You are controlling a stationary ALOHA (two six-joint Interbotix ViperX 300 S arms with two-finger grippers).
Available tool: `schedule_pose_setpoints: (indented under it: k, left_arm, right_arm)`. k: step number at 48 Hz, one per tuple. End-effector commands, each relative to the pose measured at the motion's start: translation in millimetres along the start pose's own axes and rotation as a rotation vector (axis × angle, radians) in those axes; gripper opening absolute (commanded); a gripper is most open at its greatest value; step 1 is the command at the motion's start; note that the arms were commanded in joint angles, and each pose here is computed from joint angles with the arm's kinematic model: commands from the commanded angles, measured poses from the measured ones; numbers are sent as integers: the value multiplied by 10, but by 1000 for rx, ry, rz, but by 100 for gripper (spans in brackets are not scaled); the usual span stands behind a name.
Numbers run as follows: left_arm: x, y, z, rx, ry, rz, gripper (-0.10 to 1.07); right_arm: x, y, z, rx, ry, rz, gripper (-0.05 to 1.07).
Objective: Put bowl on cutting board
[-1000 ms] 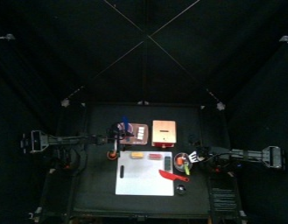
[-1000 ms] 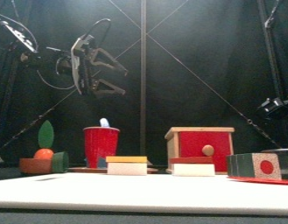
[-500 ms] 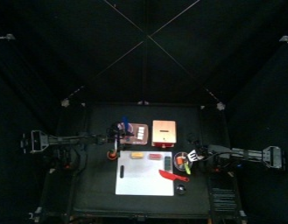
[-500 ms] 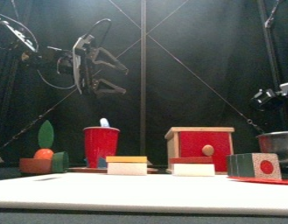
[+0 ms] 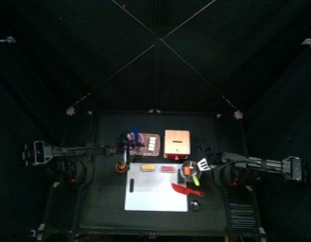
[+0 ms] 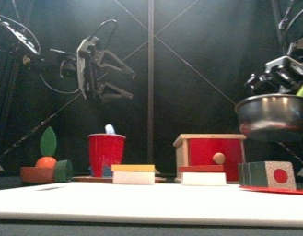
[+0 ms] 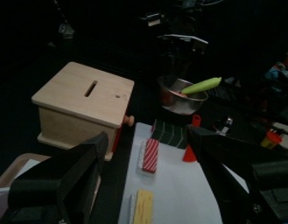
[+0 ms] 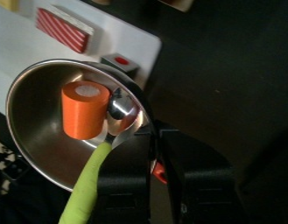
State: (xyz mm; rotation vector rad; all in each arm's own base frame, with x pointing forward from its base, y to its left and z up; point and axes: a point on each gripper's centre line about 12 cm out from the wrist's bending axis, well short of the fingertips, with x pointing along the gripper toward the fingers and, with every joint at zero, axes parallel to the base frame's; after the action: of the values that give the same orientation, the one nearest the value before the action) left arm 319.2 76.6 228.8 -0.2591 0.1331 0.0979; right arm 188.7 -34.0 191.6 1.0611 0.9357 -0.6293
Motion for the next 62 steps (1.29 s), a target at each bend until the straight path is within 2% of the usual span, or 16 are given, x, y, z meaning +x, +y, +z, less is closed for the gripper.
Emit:
schedule_pose_setpoints:
  k: [1,13,23,35,41,47,55,62]
  left_arm:
    - [-5,1,51,5,-16,-1,102]
    - [-59,20,-5,9,-4,5,102]
    - [-103,61,-53,18,11,16,102]
    - [-162,28,75,40,-29,5,102]
    - [-189,16,107,38,-42,5,102]
    - [-203,6,68,33,-33,3,102]
    - [-212,10,44,19,-31,9,102]
    - [-224,12,8,18,-21,10,102]
  right_arm:
    - [-8,264,61,-28,-27,83,49]
    - [312,723,8,-59,50,112,48]
    - [532,1080,6,-79,107,95,48]
    - [826,1453,45,-151,129,64,49]
    - [968,1525,6,-198,162,5,50]
    - [1135,1573,-48,-219,200,-47,49]
    - [1235,1692,-91,-246,228,-73,49]
    - [1297,1786,-89,-254,223,-63,49]
